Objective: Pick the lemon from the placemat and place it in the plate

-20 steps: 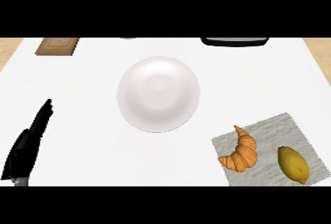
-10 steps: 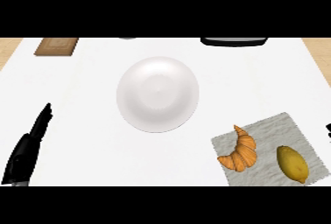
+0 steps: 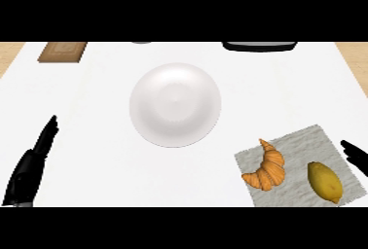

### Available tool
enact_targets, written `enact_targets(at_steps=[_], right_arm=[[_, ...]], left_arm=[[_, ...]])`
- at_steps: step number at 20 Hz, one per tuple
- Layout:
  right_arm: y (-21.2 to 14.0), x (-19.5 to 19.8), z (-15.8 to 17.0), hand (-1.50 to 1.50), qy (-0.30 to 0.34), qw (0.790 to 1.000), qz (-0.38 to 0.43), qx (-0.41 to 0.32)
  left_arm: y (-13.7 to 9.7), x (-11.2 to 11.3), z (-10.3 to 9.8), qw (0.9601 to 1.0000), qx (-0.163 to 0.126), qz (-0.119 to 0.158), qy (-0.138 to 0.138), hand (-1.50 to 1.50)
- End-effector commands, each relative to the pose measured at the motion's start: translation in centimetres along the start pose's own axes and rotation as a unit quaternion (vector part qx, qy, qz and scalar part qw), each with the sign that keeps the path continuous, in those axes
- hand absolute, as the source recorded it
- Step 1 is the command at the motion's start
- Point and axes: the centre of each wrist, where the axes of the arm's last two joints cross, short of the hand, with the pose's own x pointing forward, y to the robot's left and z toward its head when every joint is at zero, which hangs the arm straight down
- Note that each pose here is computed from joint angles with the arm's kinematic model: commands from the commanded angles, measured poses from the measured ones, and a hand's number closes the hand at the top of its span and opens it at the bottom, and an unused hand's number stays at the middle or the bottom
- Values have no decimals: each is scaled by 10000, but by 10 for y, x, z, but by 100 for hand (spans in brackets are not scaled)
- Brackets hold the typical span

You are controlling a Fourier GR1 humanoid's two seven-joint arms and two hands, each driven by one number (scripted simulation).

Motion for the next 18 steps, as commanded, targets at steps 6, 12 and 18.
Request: enact_targets(at_steps=[6, 12, 18], right_arm=[[21, -19, -10, -150, 84, 9999, -38, 133], [23, -16, -21, 150, -299, 9994, -193, 27], [35, -19, -46, 150, -382, 9991, -113, -155]], left_arm=[[2, 27, -6, 10000, -72, 44, -43, 0], [12, -1, -6, 10000, 13, 0, -88, 0], [9, 13, 8, 10000, -75, 20, 60, 0]])
